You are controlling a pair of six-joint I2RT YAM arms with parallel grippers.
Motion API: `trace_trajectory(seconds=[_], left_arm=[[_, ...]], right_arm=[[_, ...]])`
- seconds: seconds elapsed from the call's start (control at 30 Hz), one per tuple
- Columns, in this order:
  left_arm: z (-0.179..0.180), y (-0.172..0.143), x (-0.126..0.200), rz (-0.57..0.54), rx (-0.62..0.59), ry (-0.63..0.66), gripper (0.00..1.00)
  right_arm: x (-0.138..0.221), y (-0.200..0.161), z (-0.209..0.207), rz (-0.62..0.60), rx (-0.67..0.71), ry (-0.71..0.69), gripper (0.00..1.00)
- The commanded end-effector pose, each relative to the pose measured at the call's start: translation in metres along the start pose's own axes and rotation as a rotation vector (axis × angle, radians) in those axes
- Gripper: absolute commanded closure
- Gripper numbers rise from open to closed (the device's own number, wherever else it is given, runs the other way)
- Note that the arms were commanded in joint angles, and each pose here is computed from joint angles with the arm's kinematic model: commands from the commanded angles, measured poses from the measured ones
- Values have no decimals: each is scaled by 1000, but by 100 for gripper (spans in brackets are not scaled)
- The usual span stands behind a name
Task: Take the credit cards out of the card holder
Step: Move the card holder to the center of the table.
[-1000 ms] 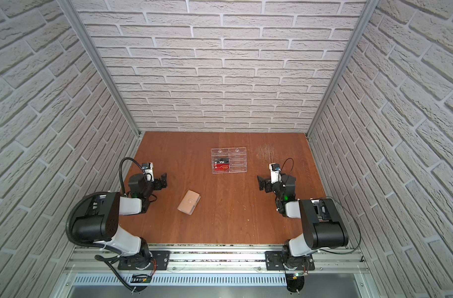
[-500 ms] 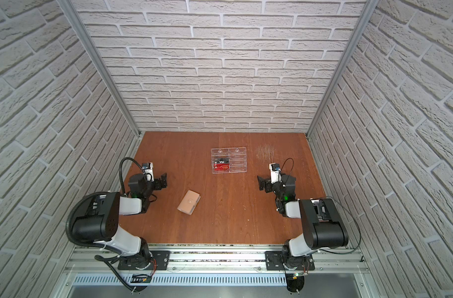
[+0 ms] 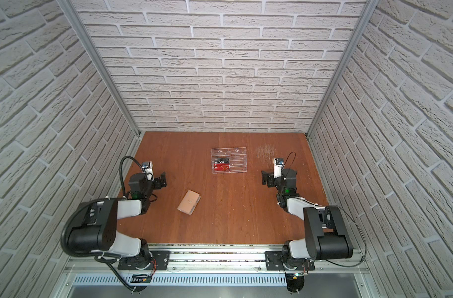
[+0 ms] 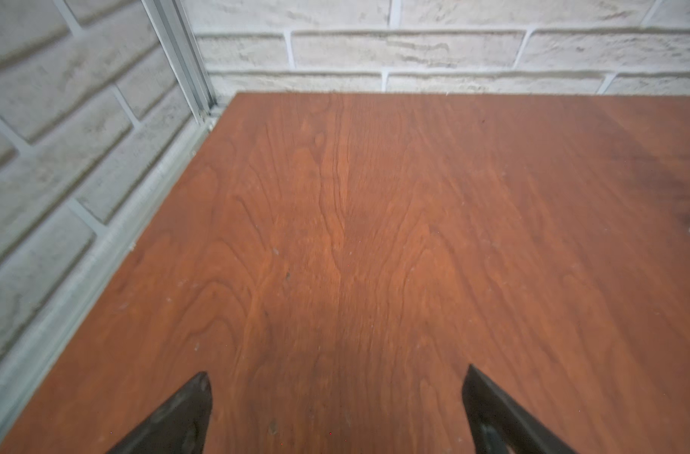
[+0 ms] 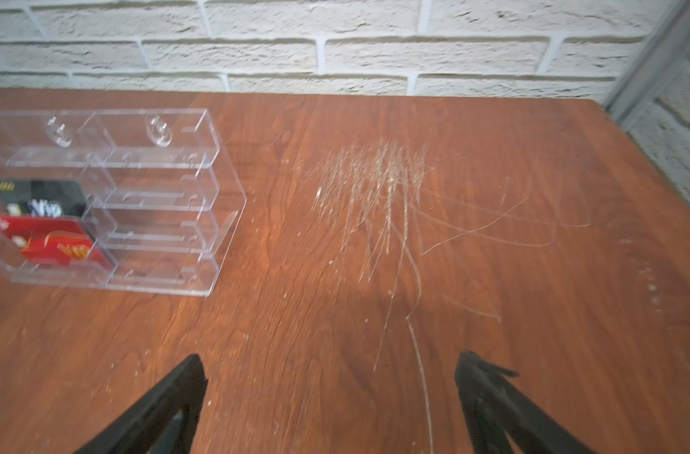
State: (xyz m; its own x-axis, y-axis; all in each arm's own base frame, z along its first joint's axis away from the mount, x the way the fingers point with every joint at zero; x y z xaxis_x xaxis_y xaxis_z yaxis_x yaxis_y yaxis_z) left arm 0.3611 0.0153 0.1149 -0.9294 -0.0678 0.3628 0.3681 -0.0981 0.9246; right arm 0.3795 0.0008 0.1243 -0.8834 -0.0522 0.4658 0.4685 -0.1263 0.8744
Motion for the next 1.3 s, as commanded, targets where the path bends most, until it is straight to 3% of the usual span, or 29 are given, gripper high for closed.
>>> trace_trajectory(seconds=[0.0, 0.1, 0.17, 0.2, 0.27, 0.37, 0.43, 0.57, 0.67, 0.83, 0.97, 1.27], left_arm=[[1, 31, 20, -43, -67, 101, 2], [-14, 48, 38, -96, -43, 39, 2], [-19, 58, 49, -169, 78, -5, 2], [-13, 61, 52, -206, 183, 30, 2], [-3, 54, 58, -242, 409, 128, 2], [-23, 63, 62, -283, 562, -92, 2], [-38, 67, 65, -232, 568, -165, 2], [-45, 46, 66, 65, 599, -83, 2], [-60, 32, 72, 192, 618, -108, 2], [-89, 10, 82, 317, 674, -242, 2], [-94, -14, 88, 432, 671, -243, 2], [-114, -42, 101, 508, 748, -371, 2]], right_arm=[[11, -8, -27, 226, -94, -208, 0], [48, -4, -70, 304, -301, -594, 0], [66, -7, -74, 342, -380, -671, 0], [69, -12, -70, 355, -423, -653, 0], [61, -18, -45, 380, -471, -454, 1], [61, -19, -7, 344, -509, -176, 0], [69, -18, 13, 316, -503, -61, 0], [90, -20, 53, 317, -399, 30, 0], [105, -24, 93, 318, -327, 125, 0], [121, -43, 149, 335, -251, 260, 0], [118, -65, 191, 360, -165, 304, 0], [90, -117, 321, 496, -53, 461, 6]])
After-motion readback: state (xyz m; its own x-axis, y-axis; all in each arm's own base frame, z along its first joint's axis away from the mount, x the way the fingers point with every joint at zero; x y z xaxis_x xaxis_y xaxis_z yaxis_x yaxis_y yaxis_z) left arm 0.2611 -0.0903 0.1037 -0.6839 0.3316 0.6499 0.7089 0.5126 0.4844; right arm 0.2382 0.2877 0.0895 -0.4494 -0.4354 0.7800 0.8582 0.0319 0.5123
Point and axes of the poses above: each gripper's point midway between its finger pads, its own x axis back along the fingers, its own z axis along the line the jaws close on, y = z × x, the point moved 2 cm from there along x, back along the fingers, and after that the axes turned 3 degrees about -x, right-handed, at the moved point
